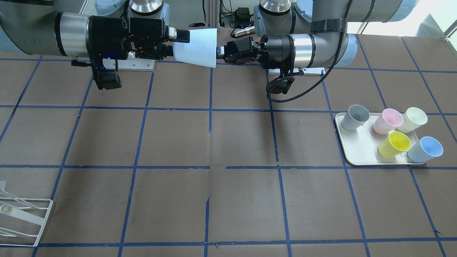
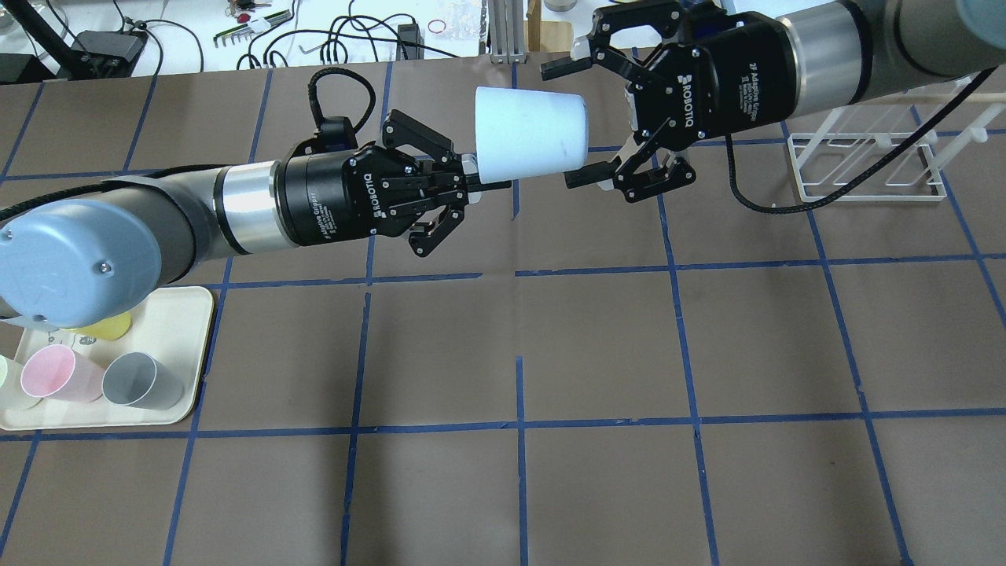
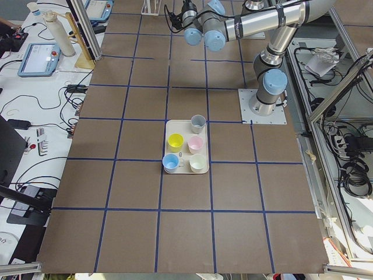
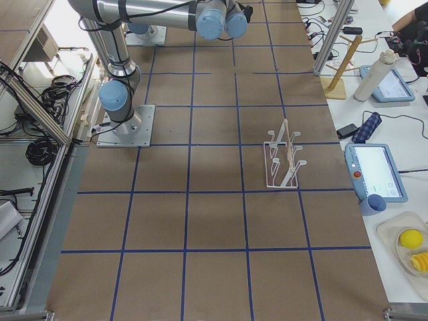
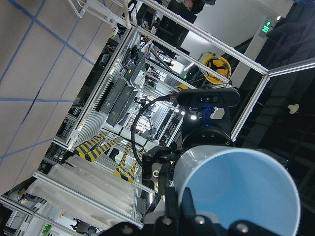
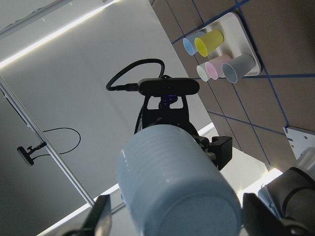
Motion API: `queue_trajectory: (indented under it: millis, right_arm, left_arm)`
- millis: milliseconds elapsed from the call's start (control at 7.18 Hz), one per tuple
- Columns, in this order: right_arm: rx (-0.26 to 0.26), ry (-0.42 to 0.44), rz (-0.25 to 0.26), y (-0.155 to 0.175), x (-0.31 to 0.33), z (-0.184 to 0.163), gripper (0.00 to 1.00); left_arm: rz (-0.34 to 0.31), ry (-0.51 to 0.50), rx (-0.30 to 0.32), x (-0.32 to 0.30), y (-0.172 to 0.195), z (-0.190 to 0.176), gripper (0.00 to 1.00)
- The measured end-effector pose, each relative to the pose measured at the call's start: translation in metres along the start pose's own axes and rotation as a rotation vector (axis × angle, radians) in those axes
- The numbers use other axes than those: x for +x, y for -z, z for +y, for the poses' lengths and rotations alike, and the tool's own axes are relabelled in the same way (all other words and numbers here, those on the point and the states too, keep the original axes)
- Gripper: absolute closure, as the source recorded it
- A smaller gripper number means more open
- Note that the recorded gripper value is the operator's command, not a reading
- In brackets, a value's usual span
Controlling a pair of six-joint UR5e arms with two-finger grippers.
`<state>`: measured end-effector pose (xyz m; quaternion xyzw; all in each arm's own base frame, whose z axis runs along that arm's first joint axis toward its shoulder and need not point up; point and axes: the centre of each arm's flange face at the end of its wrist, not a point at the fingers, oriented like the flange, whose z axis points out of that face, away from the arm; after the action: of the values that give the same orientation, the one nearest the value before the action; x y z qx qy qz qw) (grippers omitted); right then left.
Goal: Transfer IKEA cup to right arm and place on rack
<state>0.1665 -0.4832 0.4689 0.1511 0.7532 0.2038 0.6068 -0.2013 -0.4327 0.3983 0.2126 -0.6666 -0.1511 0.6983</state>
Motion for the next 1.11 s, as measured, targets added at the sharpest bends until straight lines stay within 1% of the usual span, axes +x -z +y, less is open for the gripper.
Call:
queue_trajectory:
  millis: [139, 279, 418, 557, 697, 836, 1115]
  right_arm:
    - [-0.002, -0.006, -0.001, 0.0000, 0.0013, -0.0027, 0.18]
    - [-0.002, -0.010, -0.002, 0.0000, 0.0019, -0.0043, 0.21]
    - [-0.003, -0.015, -0.002, 0.0000, 0.0022, -0.0049, 0.30]
    - [-0.003, -0.019, -0.002, -0.0001, 0.0025, -0.0053, 0.44]
    - [-0.003, -0.021, -0.003, 0.0001, 0.0020, -0.0054, 0.53]
    - [-0.001, -0.021, -0.005, 0.0002, 0.0012, -0.0055, 0.59]
    - [0.003, -0.016, -0.008, 0.0011, -0.0022, -0.0049, 0.60]
  left_arm:
    - [0.000, -0.002, 0.000, 0.0007, 0.0000, 0.0012, 1.00]
    - [0.000, -0.004, 0.000, 0.0013, 0.0000, 0.0019, 1.00]
    - [0.000, -0.005, 0.000, 0.0020, 0.0000, 0.0025, 1.00]
    - [0.000, -0.005, 0.000, 0.0026, 0.0000, 0.0036, 1.00]
    - [-0.002, -0.005, -0.001, 0.0032, 0.0000, 0.0049, 1.00]
    - [-0.002, -0.006, 0.000, 0.0040, 0.0003, 0.0059, 1.00]
    - [-0.003, -0.013, 0.000, 0.0058, 0.0005, 0.0080, 1.00]
